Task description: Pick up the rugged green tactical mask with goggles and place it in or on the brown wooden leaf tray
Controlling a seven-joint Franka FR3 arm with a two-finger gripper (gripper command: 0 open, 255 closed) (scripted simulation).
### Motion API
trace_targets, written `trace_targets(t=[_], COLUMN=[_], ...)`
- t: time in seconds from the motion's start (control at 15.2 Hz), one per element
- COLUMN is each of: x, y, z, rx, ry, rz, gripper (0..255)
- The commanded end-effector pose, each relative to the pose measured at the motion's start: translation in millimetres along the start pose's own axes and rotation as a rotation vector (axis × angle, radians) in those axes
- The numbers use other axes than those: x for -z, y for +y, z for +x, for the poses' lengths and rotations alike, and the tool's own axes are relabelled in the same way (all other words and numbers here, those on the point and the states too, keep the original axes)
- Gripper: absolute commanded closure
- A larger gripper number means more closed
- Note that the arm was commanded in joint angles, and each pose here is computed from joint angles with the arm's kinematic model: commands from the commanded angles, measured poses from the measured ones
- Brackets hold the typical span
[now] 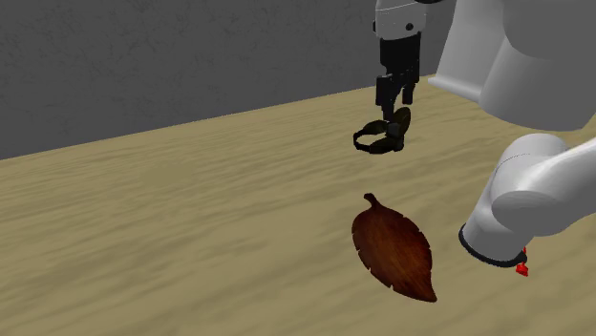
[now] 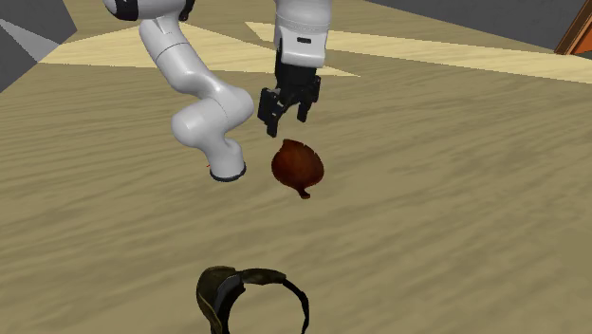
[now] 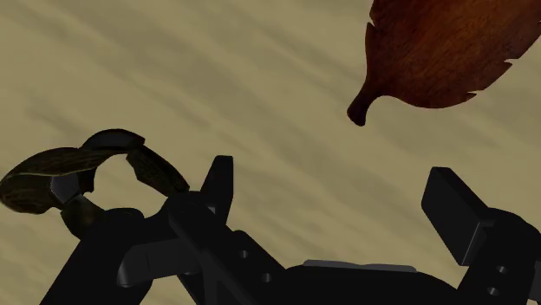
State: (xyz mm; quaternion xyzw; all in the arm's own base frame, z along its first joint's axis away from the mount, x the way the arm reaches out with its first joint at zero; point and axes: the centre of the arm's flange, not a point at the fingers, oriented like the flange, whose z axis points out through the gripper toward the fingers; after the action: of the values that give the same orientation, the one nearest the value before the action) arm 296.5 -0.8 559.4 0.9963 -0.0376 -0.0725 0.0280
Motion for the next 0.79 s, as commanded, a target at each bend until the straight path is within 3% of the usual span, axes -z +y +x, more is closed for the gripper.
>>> trace_targets(t=[0.0, 0.73], x=[0.0, -95.2], y=[0.0, 66.2], z=[0.0, 84.3], rx=[0.0, 0.009], ry=[0.0, 0.009], rz=[0.0, -0.015], gripper=[0, 0])
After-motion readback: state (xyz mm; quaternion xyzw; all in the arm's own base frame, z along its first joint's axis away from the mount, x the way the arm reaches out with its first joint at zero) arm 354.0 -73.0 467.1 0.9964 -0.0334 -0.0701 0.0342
